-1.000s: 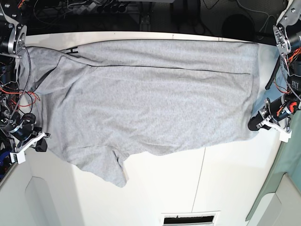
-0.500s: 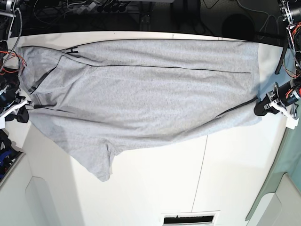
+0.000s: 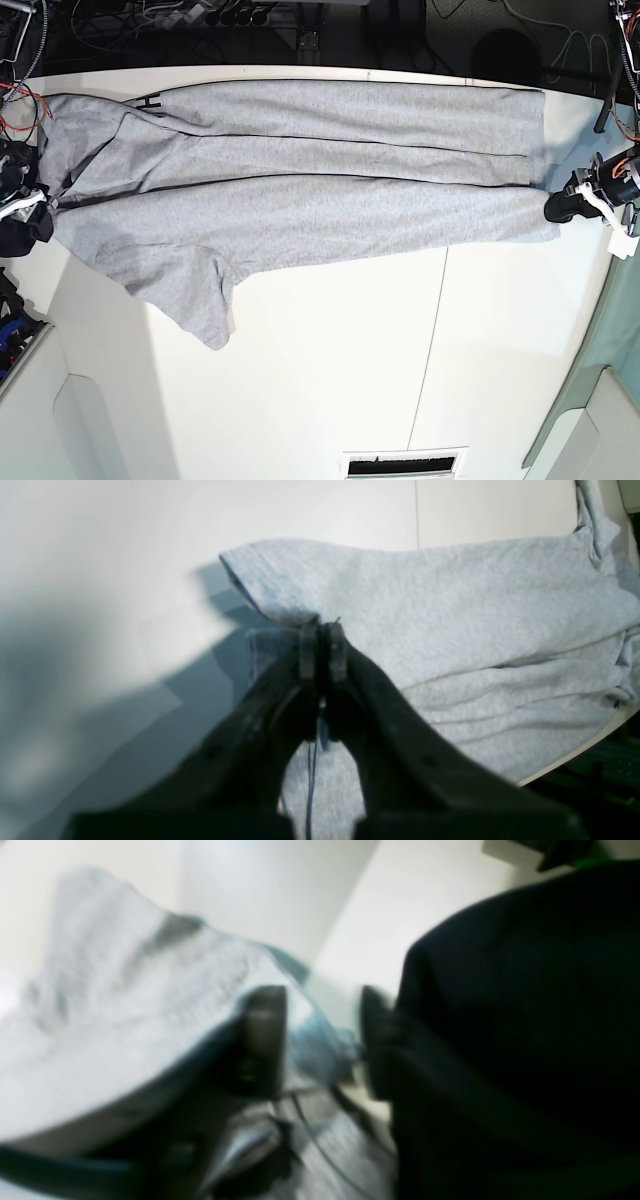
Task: Layout the t-shirt on the table in an organized manner, then fold the t-shirt properly
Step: 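Fold the sleeve side over with both grippers into a long strip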
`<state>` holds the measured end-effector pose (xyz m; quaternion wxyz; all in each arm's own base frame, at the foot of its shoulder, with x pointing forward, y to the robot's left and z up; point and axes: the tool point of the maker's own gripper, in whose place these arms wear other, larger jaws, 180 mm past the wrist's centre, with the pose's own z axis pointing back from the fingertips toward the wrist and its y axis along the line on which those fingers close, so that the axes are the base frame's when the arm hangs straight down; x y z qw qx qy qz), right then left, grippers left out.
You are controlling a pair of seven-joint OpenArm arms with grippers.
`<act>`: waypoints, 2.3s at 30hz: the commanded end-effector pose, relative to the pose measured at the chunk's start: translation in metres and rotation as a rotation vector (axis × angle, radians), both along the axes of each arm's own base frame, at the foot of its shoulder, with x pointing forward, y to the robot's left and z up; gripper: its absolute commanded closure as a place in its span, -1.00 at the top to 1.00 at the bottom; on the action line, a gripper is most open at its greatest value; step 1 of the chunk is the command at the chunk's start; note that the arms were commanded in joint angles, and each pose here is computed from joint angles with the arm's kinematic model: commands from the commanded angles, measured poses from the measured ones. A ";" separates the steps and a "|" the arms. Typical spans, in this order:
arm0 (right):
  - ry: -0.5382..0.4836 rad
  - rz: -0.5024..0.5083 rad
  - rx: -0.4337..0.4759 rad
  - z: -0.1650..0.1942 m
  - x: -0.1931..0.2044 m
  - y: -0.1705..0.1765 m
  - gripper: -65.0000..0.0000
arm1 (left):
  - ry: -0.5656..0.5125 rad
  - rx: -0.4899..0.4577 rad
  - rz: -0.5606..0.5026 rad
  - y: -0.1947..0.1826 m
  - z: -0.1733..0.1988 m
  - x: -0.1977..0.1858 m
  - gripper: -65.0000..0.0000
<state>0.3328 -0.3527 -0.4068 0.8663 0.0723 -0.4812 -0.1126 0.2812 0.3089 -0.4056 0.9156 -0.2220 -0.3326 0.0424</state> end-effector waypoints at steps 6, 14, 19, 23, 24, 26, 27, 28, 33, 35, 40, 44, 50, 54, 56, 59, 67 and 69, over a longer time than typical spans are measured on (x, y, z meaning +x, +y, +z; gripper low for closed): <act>-0.261 -0.066 -0.003 0.075 0.058 -0.015 0.11 | -0.016 0.032 -0.019 0.007 0.009 0.003 -1.00; -0.210 -0.020 -0.058 0.068 0.117 0.036 0.11 | 0.001 0.036 -0.020 0.008 0.004 -0.003 -1.00; -0.112 0.107 -0.108 0.010 0.129 0.092 0.11 | 0.002 0.037 -0.020 0.008 0.004 -0.003 -1.00; -0.023 0.188 -0.130 -0.032 0.117 0.125 0.11 | -0.002 0.031 -0.018 0.007 0.005 -0.003 -1.00; -0.011 0.191 -0.143 -0.037 0.114 0.127 0.11 | -0.002 0.031 -0.018 0.007 0.005 -0.003 -1.00; -0.003 0.196 -0.146 -0.041 0.111 0.131 0.04 | -0.004 0.030 -0.018 0.007 0.005 -0.002 -1.00; -0.001 0.203 -0.146 -0.043 0.110 0.133 -0.10 | -0.007 0.028 -0.016 0.007 0.006 -0.002 -1.00; -0.003 0.220 -0.141 -0.042 0.110 0.136 -0.28 | -0.008 0.027 -0.016 0.007 0.006 -0.002 -1.00; -0.045 0.319 -0.109 -0.031 0.114 0.157 -1.00 | -0.010 0.025 -0.015 0.007 0.006 -0.001 -1.00; -0.079 0.352 -0.096 -0.020 0.119 0.164 -1.00 | -0.021 0.005 -0.010 0.005 0.009 0.000 -1.00; -0.142 0.351 -0.106 0.009 0.121 0.159 -1.00 | -0.015 0.022 -0.044 0.008 0.020 0.001 -1.00; -0.178 0.291 -0.064 0.030 0.097 0.138 -1.00 | -0.011 0.071 -0.086 0.014 0.033 0.001 -1.00; -0.262 0.267 -0.104 0.066 0.037 0.113 -1.00 | -0.004 0.065 -0.105 0.017 0.043 -0.001 -1.00; -0.277 0.270 -0.144 0.085 -0.001 0.107 -1.00 | 0.028 0.036 -0.123 0.015 0.042 -0.015 -1.00; -0.285 0.270 -0.170 0.093 -0.017 0.104 -1.00 | 0.039 0.035 -0.141 0.012 0.042 -0.023 -1.00; -0.264 0.268 -0.177 0.092 -0.040 0.102 -1.00 | 0.062 0.055 -0.181 0.006 0.040 -0.037 -1.00; -0.131 0.270 -0.142 0.055 -0.084 0.104 -1.00 | 0.121 0.060 -0.215 -0.002 0.028 -0.066 -1.00; -0.102 0.262 -0.135 0.046 -0.090 0.101 -1.00 | 0.133 0.062 -0.215 -0.001 0.025 -0.070 -0.89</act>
